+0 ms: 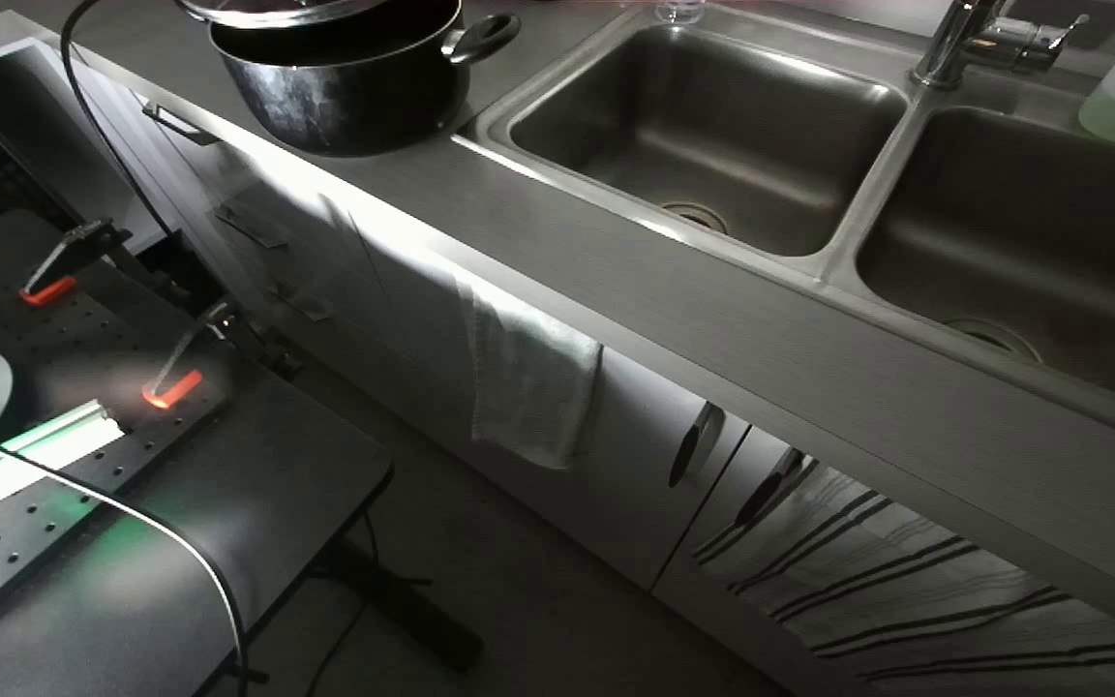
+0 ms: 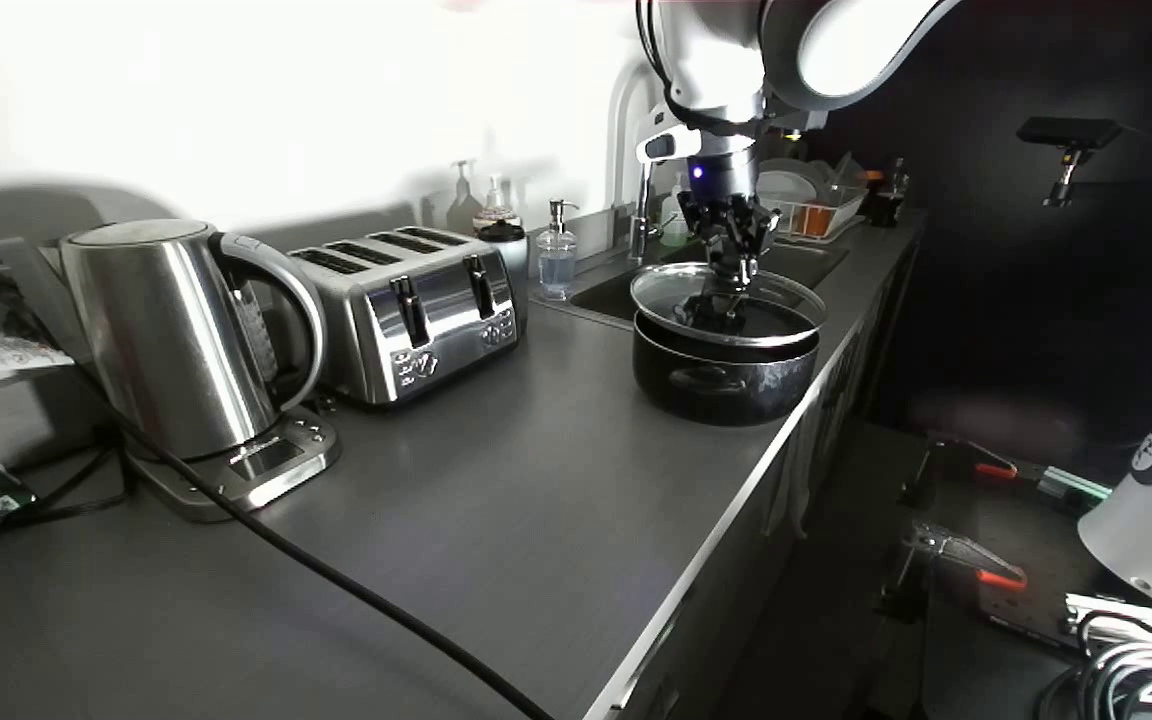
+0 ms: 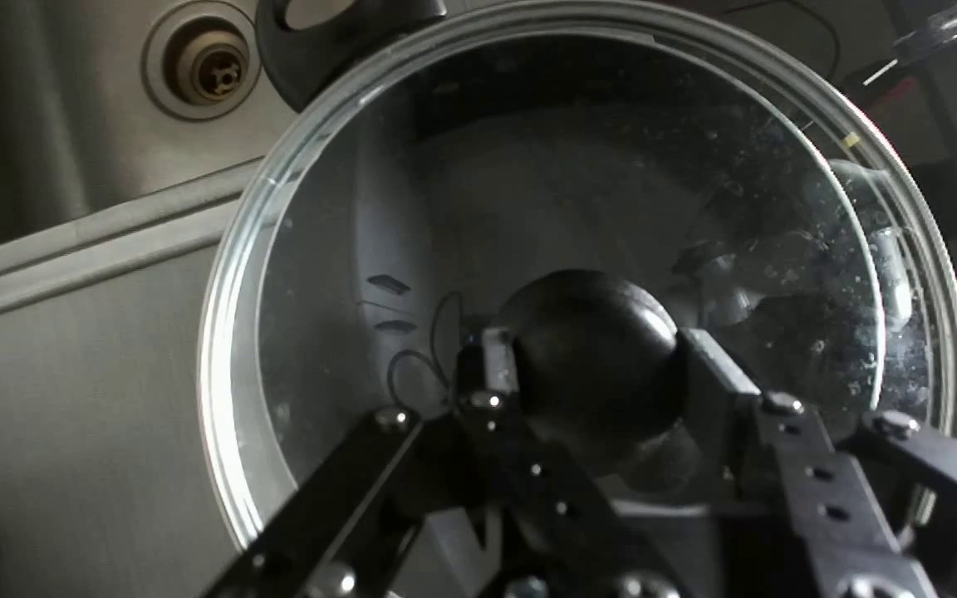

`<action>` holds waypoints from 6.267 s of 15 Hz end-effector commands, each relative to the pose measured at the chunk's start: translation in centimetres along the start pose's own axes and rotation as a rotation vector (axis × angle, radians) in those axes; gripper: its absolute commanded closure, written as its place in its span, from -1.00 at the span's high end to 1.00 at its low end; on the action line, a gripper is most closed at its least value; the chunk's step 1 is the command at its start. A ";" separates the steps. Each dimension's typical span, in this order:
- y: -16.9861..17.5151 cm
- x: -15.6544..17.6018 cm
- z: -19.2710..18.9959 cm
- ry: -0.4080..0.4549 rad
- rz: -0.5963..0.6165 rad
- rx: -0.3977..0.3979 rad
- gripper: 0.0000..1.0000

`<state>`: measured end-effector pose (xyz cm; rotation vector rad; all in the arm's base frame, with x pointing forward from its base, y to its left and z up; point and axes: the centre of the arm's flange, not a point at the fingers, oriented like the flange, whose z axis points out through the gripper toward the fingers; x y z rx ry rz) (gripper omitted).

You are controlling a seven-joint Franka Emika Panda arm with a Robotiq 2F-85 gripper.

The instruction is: Put the lid on the black pot

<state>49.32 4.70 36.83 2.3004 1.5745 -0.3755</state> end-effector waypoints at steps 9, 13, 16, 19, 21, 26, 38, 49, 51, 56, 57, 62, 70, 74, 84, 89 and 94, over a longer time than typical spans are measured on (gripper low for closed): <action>1.3 -0.1 0.8 -0.023 0.074 0.002 -0.50; 1.7 0.5 1.4 -0.029 0.087 0.016 -0.50; 2.1 0.9 1.7 -0.031 0.091 0.021 -0.50; 2.5 1.1 1.8 -0.031 0.099 0.026 -0.50; 2.7 1.1 1.8 -0.029 0.101 0.030 -0.50; 2.5 0.7 1.6 -0.024 0.095 0.043 -0.50; 1.1 -0.1 1.5 -0.015 0.084 0.073 -0.50; 1.5 -0.1 2.4 -0.013 0.117 0.115 -0.50; 1.9 -0.1 2.6 -0.014 0.129 0.122 -0.50; 2.7 0.0 2.8 -0.012 0.149 0.138 -0.50; 2.9 0.0 2.9 -0.013 0.152 0.142 -0.50; 3.7 0.6 3.1 -0.019 0.167 0.164 -0.50; 4.5 1.5 2.9 -0.030 0.171 0.181 -0.50; 4.4 1.5 2.8 -0.034 0.168 0.186 -0.08; 3.3 1.1 1.3 -0.007 0.149 0.167 1.00; 1.6 0.1 0.0 0.012 0.121 0.146 1.00; -0.3 -1.6 -1.5 0.030 0.103 0.120 1.00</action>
